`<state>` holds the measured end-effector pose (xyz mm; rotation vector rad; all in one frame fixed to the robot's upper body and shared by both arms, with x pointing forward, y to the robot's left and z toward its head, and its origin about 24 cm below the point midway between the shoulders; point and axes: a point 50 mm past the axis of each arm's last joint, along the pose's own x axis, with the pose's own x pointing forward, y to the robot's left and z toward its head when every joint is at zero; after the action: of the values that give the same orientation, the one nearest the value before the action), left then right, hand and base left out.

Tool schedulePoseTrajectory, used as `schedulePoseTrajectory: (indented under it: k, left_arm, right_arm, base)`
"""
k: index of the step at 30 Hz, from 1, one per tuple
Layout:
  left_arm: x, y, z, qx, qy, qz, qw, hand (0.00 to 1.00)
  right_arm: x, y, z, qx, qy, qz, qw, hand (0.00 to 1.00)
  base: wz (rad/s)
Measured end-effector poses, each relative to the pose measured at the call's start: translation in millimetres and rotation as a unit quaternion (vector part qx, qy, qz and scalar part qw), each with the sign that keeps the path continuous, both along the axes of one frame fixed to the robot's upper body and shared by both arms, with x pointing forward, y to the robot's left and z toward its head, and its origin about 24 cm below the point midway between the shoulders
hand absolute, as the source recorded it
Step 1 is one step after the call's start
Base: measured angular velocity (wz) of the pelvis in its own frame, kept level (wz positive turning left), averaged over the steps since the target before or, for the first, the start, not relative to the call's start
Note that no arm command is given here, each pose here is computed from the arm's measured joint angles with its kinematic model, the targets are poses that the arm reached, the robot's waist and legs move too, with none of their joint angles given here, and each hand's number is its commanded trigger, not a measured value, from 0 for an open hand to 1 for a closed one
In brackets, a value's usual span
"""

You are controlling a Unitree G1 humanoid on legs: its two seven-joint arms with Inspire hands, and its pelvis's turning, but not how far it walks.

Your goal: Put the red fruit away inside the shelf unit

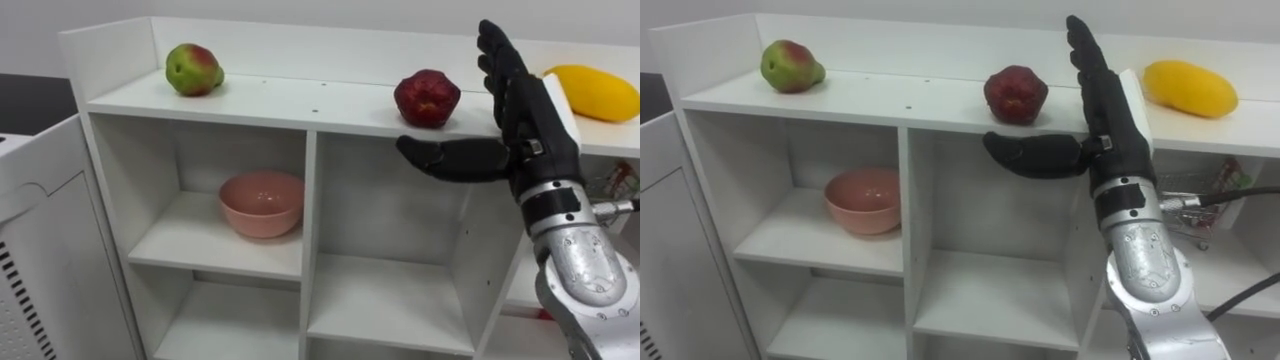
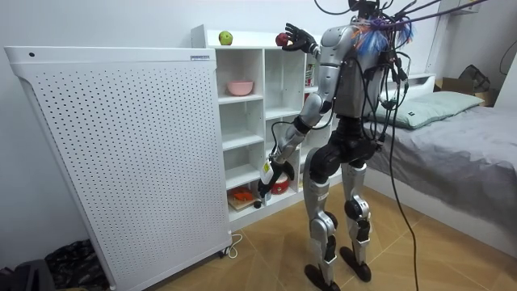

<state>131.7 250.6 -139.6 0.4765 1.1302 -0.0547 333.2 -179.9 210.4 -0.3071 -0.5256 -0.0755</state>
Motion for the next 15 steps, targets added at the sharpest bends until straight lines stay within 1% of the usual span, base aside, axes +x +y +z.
schedulePoseTrajectory:
  k: [8,9,10,11,12,13,14,15]
  left_arm:
    - [0.3,-0.1,0.1,-0.001,0.0,-0.001,1.0,0.0]
    - [0.3,0.1,0.2,-0.001,0.0,-0.001,1.0,0.0]
    - [0.4,0.3,0.3,-0.001,0.0,-0.001,1.0,0.0]
    - [1.1,0.6,0.6,-0.001,0.0,-0.002,1.0,0.0]
    - [2.2,0.7,1.0,-0.001,-0.001,-0.002,1.0,0.0]
    - [2.6,0.7,1.1,-0.001,-0.002,-0.003,1.0,0.0]
    - [3.3,0.6,1.3,-0.002,-0.002,-0.003,1.0,0.0]
    - [3.5,0.5,1.4,-0.002,-0.002,-0.004,1.0,0.0]
  right_arm:
    - [0.5,1.0,-1.2,-0.003,0.004,0.005,1.0,0.0]
    - [0.7,1.9,-1.8,-0.004,0.006,0.006,1.0,0.04]
    - [0.8,2.6,-2.1,-0.005,0.007,0.007,1.0,0.11]
    - [0.9,3.5,-2.3,-0.006,0.008,0.009,1.0,0.22]
    - [1.0,4.0,-2.6,-0.008,0.009,0.01,1.0,0.27]
    - [1.1,4.4,-2.8,-0.009,0.01,0.011,1.0,0.38]
    - [1.2,5.1,-3.2,-0.012,0.013,0.016,1.0,0.53]
    - [1.3,5.7,-3.3,-0.015,0.015,0.021,1.0,0.6]
  base:
    - [0.0]
    - [0.0]
    - [0.0]
    - [0.0]
    - [0.0]
    - [0.0]
    - [0.0]
    - [0.0]
